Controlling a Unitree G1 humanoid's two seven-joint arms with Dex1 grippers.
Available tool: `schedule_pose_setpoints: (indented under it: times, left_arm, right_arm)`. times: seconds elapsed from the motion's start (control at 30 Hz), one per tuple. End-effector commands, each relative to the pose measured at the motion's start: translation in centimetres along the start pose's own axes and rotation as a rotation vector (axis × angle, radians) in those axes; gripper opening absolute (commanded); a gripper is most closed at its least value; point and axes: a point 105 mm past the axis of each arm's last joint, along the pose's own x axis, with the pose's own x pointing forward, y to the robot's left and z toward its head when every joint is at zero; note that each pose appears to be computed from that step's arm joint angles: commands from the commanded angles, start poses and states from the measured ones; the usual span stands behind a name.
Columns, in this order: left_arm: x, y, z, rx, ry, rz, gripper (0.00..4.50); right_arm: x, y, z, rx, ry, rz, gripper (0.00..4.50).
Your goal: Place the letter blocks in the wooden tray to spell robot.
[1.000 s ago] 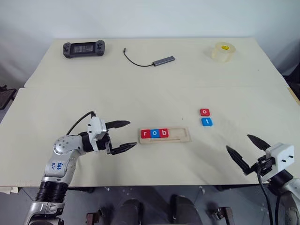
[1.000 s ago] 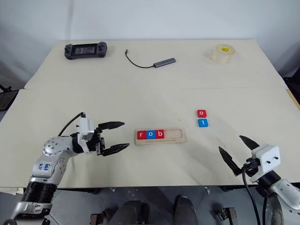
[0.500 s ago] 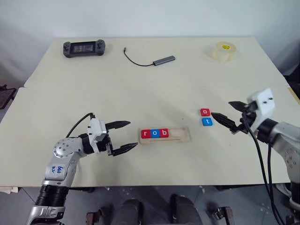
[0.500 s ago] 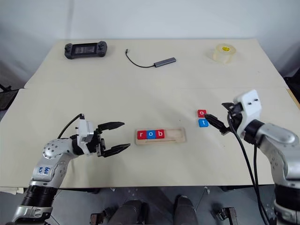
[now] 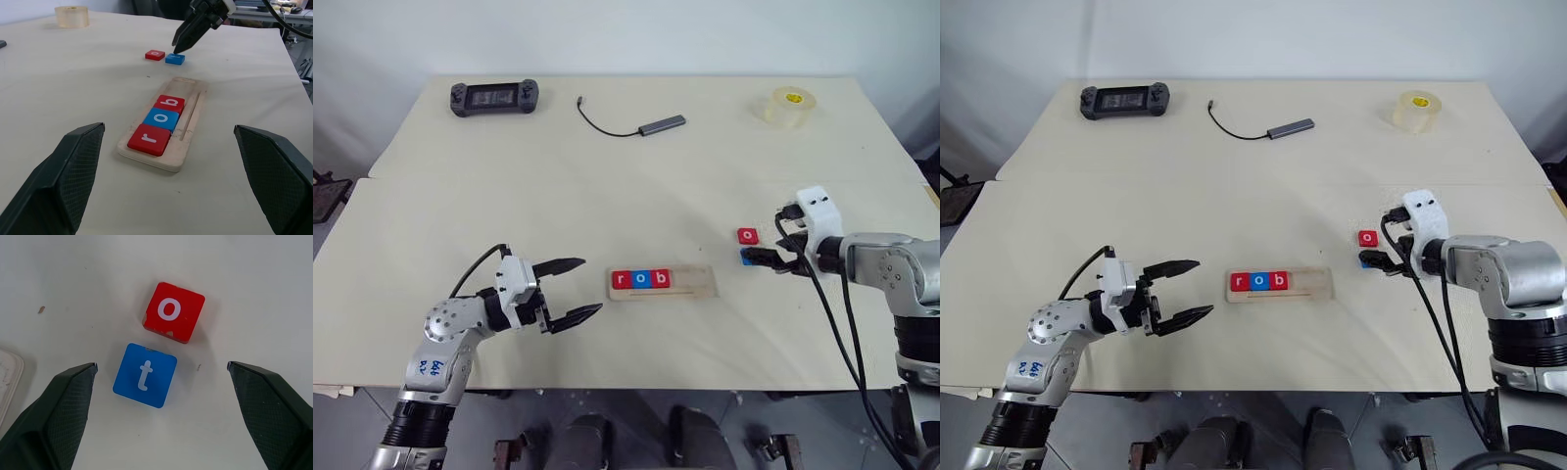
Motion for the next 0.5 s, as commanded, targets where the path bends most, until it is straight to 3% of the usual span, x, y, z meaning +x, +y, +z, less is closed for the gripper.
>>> schedule_pose_setpoints:
  times: [0.03, 0.5]
  left_arm:
    - [-0.4, 0.0, 0.8, 0.035, -0.010, 0.010, 4.50]
    - [-0.1, 0.0, 1.2, 0.046, -0.015, 0.023, 4.50]
  right_arm:
    - [-0.6, -0.2, 1.6, -0.020, -0.052, -0.021, 4.46]
    - [4.0, -1.2, 2.5, 0.069, -0.060, -0.099, 4.46]
